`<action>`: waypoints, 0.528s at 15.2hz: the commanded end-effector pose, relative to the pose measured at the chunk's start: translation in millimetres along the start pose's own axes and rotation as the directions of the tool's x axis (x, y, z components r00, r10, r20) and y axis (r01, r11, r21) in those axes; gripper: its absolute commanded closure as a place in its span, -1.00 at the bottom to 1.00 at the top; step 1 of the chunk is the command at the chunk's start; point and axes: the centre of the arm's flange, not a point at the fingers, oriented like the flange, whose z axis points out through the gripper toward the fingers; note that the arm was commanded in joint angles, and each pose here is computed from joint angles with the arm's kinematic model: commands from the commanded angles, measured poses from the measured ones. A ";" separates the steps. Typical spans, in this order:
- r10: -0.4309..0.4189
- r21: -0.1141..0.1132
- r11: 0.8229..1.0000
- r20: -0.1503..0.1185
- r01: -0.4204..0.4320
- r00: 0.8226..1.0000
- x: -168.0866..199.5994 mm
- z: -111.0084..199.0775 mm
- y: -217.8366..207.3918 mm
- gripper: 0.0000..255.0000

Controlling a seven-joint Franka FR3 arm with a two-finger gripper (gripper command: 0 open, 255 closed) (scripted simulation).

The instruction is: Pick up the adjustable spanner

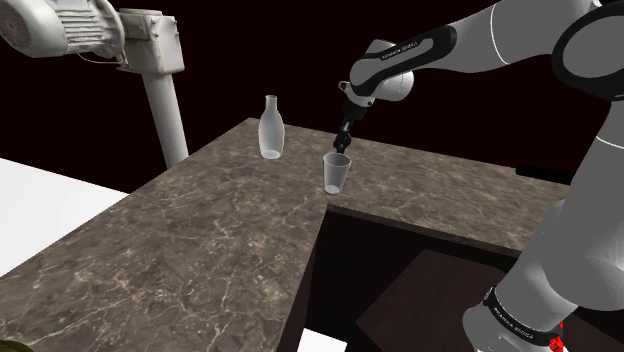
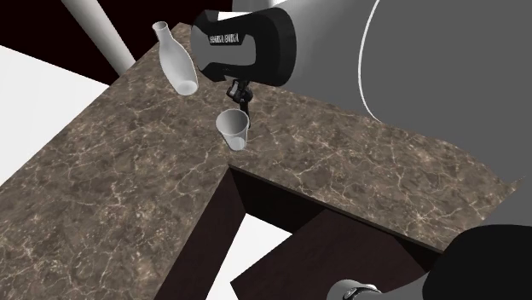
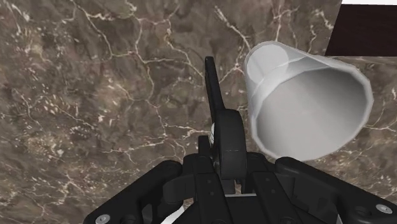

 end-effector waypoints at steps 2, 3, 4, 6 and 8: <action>0.000 0.000 1.000 0.000 0.000 1.000 -0.1 0.2 -0.1 1.00; 0.000 0.000 1.000 0.000 0.000 1.000 -0.1 0.2 -0.1 1.00; 0.000 0.000 1.000 0.000 0.000 1.000 -0.1 0.2 -0.1 1.00; 0.000 0.000 1.000 0.000 0.000 1.000 0.0 -0.1 0.0 1.00; 0.000 0.000 1.000 0.000 0.000 1.000 2.8 -10.3 0.2 1.00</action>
